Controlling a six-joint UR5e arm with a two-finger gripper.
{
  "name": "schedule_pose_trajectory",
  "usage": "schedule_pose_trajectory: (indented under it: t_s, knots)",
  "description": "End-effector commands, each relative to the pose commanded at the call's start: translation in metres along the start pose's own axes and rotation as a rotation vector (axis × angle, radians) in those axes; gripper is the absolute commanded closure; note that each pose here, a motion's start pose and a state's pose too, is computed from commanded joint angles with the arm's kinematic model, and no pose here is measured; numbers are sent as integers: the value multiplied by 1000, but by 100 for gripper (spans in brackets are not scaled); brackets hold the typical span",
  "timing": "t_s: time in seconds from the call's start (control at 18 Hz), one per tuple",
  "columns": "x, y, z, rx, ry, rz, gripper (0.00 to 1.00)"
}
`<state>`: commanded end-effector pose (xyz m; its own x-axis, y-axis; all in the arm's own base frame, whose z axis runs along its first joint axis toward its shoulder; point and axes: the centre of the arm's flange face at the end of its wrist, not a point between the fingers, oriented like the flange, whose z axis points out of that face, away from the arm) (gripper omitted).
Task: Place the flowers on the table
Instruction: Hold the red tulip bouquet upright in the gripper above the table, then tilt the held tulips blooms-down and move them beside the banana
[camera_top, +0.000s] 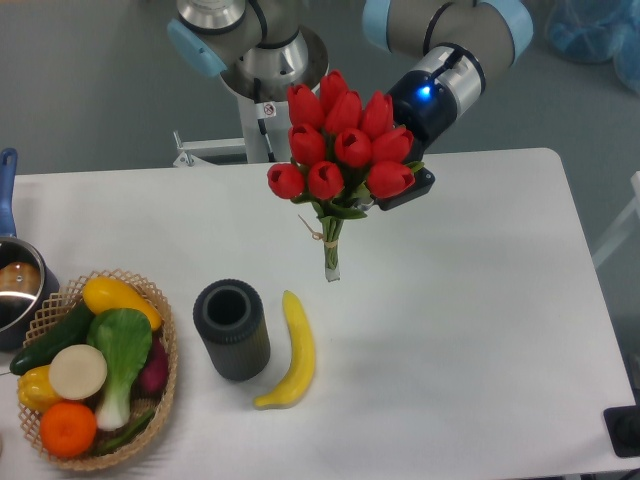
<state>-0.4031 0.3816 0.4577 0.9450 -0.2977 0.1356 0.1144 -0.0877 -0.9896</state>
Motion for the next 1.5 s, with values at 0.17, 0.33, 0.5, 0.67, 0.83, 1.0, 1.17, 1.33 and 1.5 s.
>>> schedule_pose_trajectory:
  t_s: [0.17,0.33,0.5,0.67,0.83,1.0,1.17,1.33,1.5]
  knots:
    - [5,-2,1,-11,-4,2,55]
    - [6,-4,0,-11,-4,-5,55]
    - [7,-3,2,-12,-1,-7,55]
    - [5,-4,0,-10,-5,-6,55]
    - [6,-5,1,-11,-3,-6,55]
    - [7,-8,4,-16,1,0,55]
    - [8,-10,5,-45,-10,7,55]
    - [1,-19,13,-122,-30,41,55]
    - [-1,-12,17,-271,-90,58,55]
